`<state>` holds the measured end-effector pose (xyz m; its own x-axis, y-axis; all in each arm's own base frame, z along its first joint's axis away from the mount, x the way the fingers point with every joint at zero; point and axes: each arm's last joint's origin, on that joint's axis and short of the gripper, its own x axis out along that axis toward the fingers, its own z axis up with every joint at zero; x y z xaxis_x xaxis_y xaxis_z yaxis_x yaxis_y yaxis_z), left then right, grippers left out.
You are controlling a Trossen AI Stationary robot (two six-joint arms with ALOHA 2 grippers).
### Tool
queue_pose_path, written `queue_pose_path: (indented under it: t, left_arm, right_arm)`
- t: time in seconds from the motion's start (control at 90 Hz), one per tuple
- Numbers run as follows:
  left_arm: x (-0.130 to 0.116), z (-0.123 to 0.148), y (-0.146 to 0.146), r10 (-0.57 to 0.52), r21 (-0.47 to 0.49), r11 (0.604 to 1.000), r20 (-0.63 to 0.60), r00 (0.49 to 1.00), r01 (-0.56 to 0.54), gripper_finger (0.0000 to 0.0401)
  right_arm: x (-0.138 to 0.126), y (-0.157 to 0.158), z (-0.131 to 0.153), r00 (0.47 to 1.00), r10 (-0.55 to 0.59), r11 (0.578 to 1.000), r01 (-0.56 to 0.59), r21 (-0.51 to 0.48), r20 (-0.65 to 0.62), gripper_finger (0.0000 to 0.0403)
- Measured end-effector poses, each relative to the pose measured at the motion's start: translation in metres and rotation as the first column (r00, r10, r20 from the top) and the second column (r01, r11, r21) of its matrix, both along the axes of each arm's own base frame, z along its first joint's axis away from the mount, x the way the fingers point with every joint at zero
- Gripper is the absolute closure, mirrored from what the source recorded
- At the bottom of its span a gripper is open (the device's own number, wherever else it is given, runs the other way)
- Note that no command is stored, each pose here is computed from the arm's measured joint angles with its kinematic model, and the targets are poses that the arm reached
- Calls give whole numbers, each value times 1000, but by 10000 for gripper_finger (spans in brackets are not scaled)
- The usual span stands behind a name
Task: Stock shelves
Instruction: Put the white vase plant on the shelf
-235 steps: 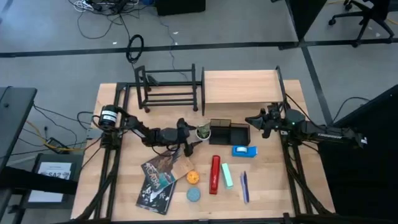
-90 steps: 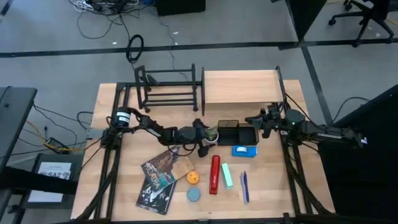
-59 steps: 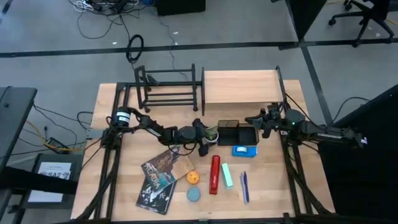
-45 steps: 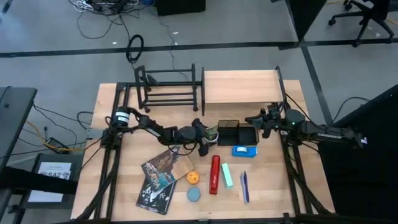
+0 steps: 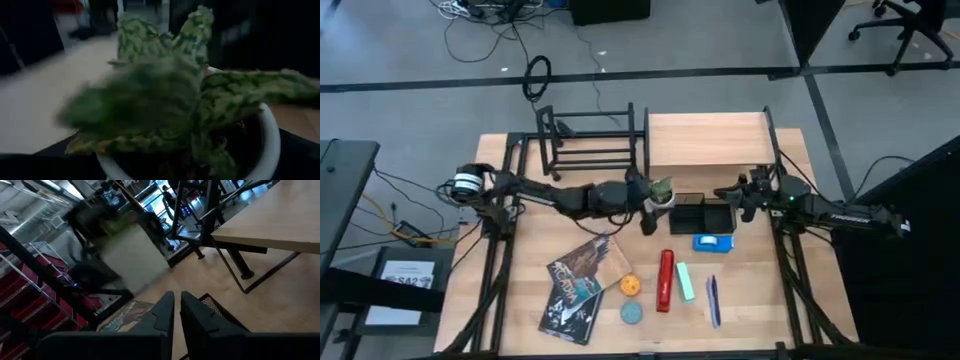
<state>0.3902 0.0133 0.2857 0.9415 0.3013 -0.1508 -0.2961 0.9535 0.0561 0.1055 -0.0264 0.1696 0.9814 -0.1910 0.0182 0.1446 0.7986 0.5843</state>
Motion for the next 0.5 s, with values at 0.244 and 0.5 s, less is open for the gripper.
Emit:
queue_pose_path:
  t: [0.244,0.5]
  left_arm:
    - [59,71,70,49,152,987,46,998,-55,64]
    - [123,26,147,86,72,994,25,996,-87,64]
  right_arm:
    - [0,0,0,1000,0,1000,0,0,0,396]
    - [0,0,1,1000,0,1000,0,-2,6,396]
